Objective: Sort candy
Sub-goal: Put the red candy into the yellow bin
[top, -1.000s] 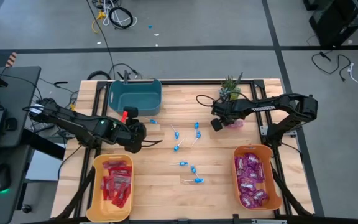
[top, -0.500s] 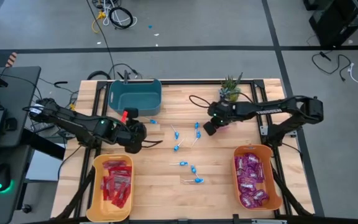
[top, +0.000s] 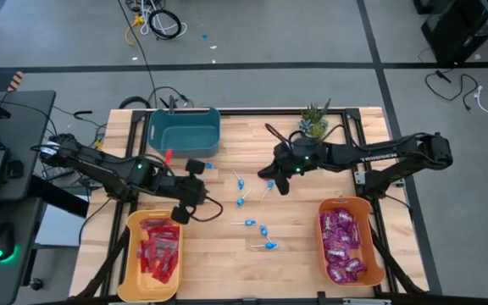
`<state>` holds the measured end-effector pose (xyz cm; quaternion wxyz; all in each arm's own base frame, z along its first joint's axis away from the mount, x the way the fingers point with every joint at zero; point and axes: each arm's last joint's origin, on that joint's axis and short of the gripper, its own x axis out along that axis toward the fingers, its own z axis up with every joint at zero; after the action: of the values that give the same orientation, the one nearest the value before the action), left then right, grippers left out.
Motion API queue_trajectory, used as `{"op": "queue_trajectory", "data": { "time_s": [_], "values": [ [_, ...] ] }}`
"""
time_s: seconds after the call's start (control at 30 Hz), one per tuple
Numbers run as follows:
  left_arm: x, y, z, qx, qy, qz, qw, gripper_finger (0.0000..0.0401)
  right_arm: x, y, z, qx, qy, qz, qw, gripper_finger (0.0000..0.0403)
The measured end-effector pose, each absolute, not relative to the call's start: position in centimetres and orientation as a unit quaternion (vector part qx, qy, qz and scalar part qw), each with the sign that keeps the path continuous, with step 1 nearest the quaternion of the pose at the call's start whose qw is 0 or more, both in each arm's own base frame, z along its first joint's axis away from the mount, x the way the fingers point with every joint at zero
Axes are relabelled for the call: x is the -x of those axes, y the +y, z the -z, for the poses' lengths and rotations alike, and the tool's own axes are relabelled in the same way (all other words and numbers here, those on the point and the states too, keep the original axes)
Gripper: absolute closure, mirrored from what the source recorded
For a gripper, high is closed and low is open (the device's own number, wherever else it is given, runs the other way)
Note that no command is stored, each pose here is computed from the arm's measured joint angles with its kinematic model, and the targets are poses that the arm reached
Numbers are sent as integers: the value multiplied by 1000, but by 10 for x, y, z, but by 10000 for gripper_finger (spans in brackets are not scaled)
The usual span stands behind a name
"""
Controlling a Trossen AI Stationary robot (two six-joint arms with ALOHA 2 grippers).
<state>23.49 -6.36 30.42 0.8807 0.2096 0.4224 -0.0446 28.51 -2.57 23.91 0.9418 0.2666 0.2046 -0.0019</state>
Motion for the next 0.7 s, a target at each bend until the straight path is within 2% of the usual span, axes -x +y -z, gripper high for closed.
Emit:
{"op": "queue_trajectory", "data": {
  "time_s": [0.3,0.43,0.7],
  "values": [
    [-244,-67,-310,-213,362,133,898,323,-293,16,-271,-169,58,-163,970,403],
    [-253,-65,-302,-215,307,164,912,323,-291,34,-281,-128,7,-202,971,403],
    [-268,-58,-295,-204,180,155,950,323,-284,64,-299,-52,-98,-258,960,403]
  ]
}}
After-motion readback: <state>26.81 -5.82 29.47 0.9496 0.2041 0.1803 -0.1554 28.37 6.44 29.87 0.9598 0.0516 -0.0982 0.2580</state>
